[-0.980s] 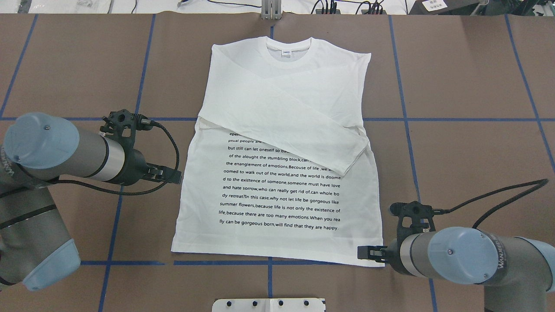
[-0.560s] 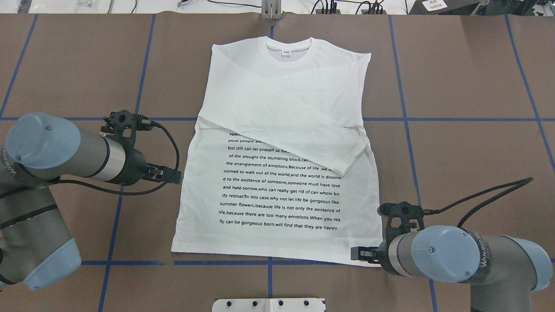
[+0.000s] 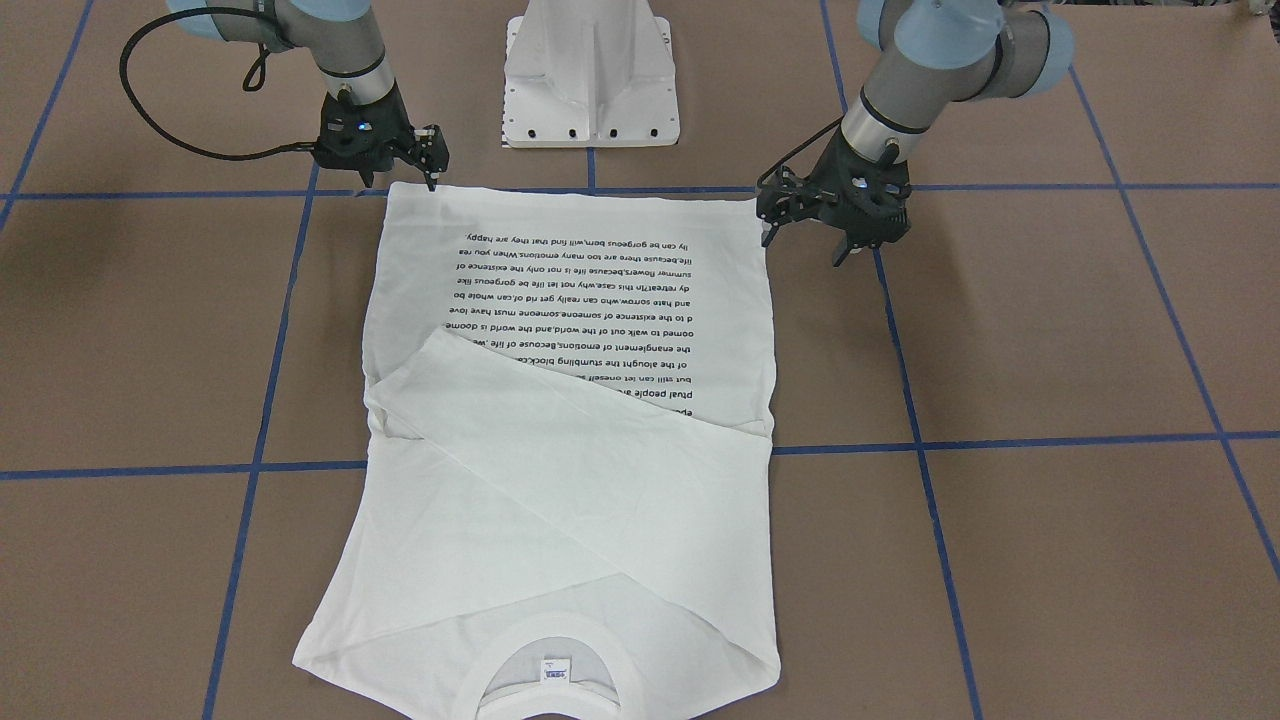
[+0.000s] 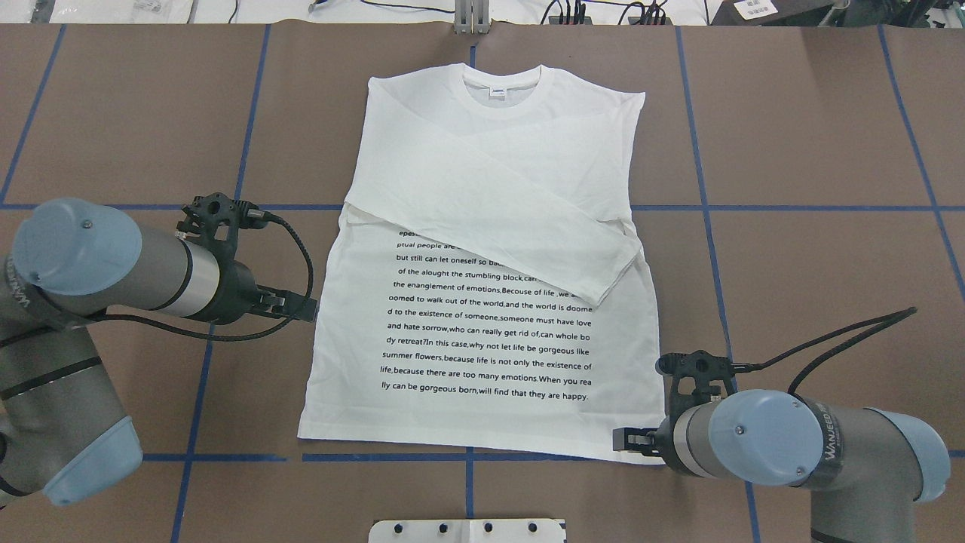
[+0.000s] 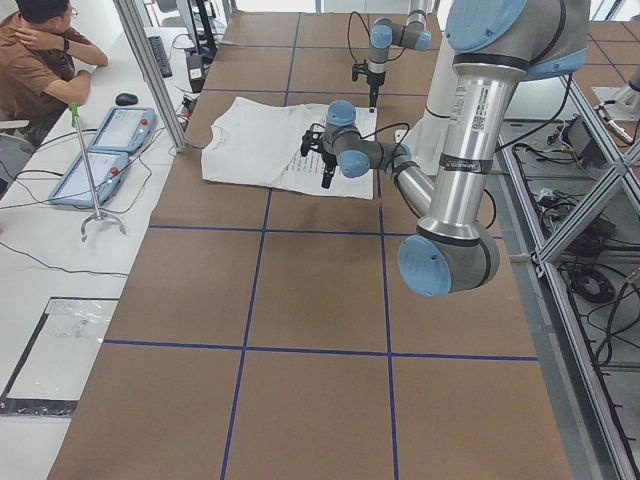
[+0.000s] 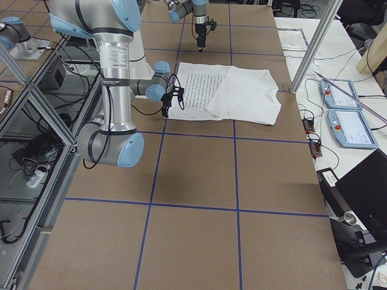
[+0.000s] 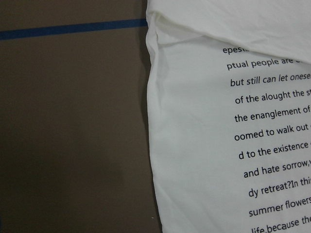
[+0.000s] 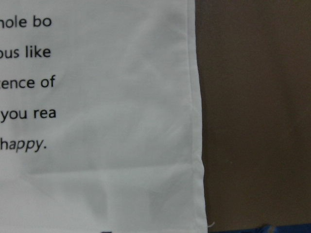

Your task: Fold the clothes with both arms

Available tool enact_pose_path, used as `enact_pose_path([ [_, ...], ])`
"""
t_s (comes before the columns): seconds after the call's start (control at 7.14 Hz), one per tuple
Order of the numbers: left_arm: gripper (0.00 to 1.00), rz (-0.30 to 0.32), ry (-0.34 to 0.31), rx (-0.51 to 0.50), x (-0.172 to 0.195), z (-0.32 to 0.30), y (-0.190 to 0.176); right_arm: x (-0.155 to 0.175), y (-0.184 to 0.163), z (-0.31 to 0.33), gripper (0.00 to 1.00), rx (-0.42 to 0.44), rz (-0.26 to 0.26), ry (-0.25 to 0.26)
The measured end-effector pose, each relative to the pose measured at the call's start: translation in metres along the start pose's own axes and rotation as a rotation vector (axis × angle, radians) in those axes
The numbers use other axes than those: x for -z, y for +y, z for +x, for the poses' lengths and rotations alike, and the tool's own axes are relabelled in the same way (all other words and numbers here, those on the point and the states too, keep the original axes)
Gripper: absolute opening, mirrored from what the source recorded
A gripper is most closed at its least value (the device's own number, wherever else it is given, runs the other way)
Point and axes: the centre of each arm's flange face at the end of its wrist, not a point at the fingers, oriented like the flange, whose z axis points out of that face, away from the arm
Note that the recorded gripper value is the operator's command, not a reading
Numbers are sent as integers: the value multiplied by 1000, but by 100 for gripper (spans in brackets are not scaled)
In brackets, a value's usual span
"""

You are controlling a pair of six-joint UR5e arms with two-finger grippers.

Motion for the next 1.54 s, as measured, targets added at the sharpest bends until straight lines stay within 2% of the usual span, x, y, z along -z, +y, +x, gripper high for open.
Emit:
enact_pose_path([
  [0.14, 100, 1, 2, -1, 1, 1, 0, -2, -2, 2, 91, -2, -1, 4],
  [0.42, 100, 4, 9, -3, 4, 4, 0, -6, -3, 3, 77, -4, -4, 11],
  [0.56, 100, 5, 11, -4, 4, 5, 0, -8, -3, 3, 73, -5, -4, 13],
  [1.26, 100, 7, 15, -3, 6, 7, -1, -8, -1, 3, 30, -7, -25, 13],
  [1.54, 100, 8, 17, -2, 6, 9, -2, -7, -1, 3, 17, -8, -35, 11],
])
